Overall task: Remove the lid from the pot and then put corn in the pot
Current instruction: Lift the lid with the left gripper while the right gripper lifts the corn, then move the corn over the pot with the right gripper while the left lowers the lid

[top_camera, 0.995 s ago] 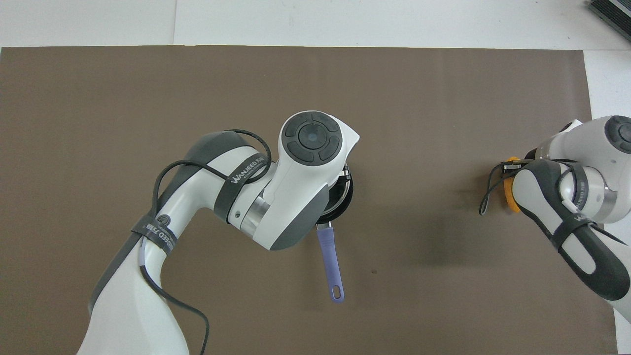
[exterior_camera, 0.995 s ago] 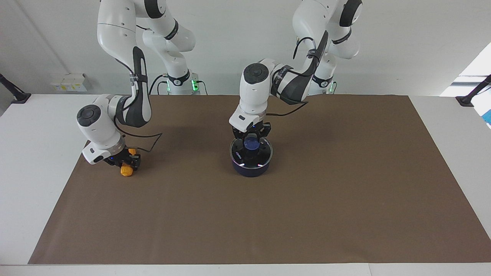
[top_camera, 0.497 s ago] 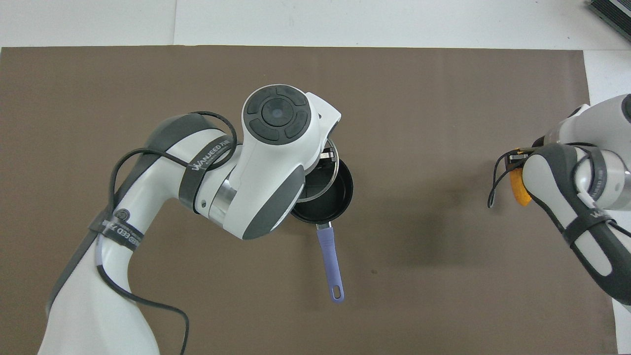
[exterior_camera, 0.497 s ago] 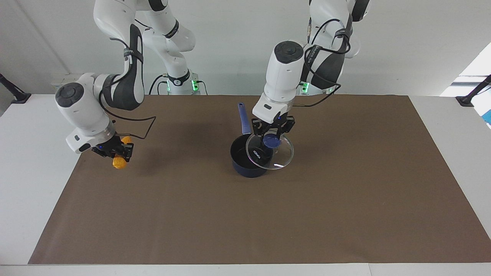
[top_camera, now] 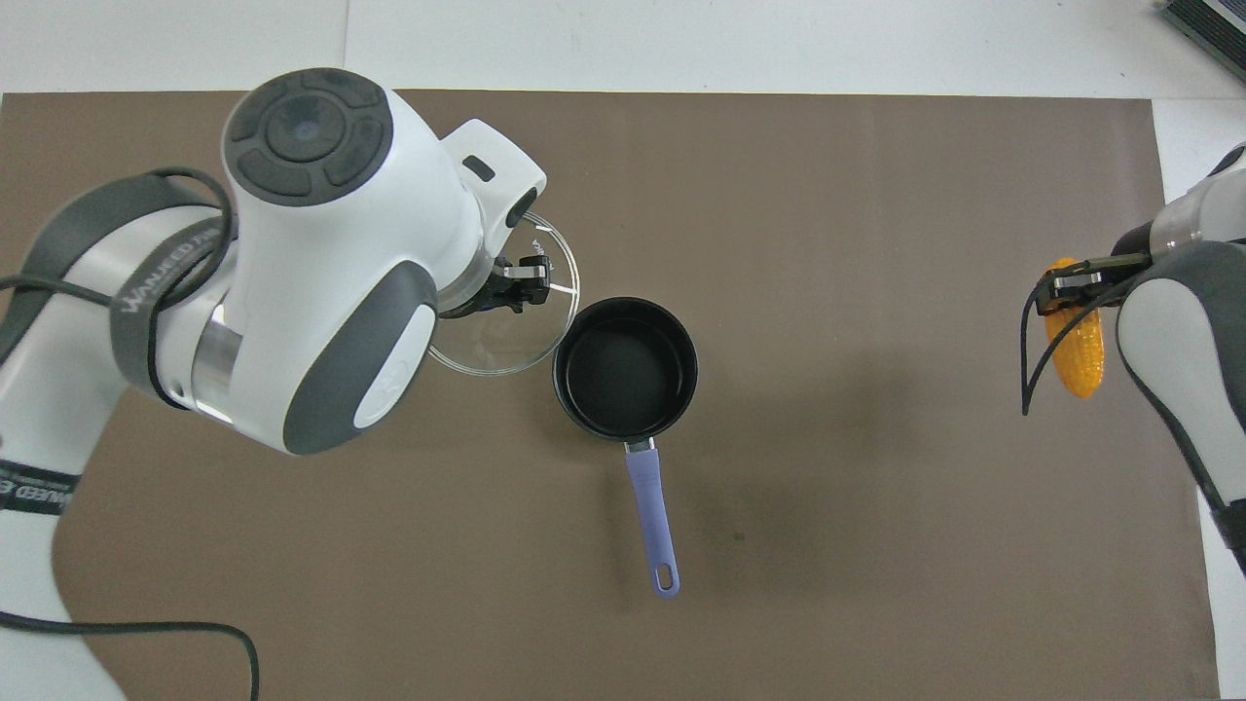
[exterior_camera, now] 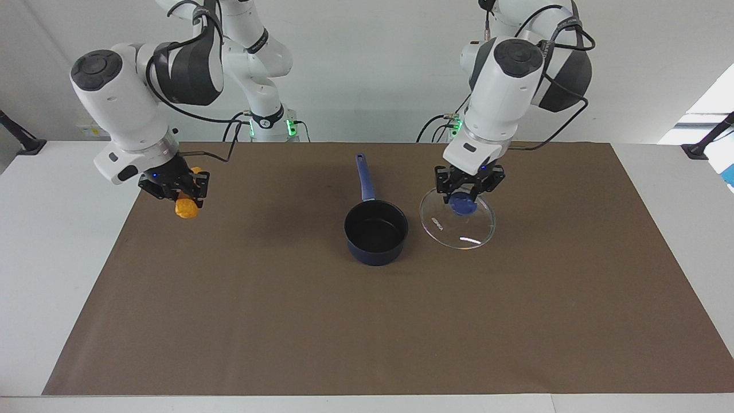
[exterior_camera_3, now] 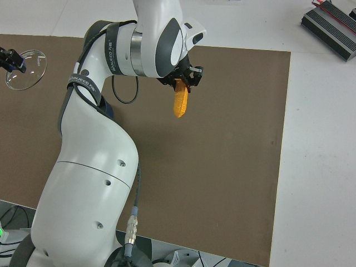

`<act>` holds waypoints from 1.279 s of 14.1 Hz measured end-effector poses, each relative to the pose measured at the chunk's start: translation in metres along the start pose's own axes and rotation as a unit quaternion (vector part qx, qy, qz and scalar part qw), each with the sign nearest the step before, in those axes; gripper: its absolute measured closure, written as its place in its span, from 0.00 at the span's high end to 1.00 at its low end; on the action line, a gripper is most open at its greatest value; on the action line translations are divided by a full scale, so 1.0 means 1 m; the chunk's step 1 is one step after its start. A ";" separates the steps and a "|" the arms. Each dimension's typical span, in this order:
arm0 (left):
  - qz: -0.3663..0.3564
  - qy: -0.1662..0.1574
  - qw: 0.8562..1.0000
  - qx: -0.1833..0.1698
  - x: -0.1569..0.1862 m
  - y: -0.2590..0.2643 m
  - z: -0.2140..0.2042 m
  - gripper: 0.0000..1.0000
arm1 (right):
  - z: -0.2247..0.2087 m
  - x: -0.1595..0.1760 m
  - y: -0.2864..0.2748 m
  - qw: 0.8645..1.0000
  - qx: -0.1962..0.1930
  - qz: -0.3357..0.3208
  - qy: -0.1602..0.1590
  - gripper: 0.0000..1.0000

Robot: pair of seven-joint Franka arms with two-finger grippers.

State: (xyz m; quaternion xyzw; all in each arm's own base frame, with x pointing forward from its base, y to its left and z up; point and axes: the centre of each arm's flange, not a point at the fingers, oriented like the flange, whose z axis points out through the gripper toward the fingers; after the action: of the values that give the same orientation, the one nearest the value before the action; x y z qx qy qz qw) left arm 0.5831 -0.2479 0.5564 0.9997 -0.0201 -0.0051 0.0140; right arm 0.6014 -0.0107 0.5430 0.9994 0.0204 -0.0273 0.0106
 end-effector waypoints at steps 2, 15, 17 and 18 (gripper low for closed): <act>0.016 -0.007 1.000 0.002 0.008 -0.040 -0.005 0.57 | -0.005 0.000 -0.028 1.000 -0.001 0.005 -0.003 0.38; 0.056 -0.015 0.998 -0.004 -0.039 -0.200 0.027 0.57 | 0.056 -0.006 -0.291 1.000 0.009 0.021 0.021 0.38; 0.061 -0.014 0.998 -0.005 -0.044 -0.224 0.045 0.57 | 0.076 -0.002 -0.317 0.999 0.014 0.028 0.027 0.38; 0.063 -0.011 0.998 -0.005 -0.045 -0.233 0.056 0.57 | 0.083 0.001 -0.327 0.999 0.015 0.026 0.028 0.38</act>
State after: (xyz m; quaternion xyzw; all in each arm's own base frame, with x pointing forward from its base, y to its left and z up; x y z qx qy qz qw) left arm 0.5471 -0.0145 0.4943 0.9963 -0.0828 -0.0155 0.0193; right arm 0.5845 0.3139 0.4534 1.0000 -0.0054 0.0003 -0.0045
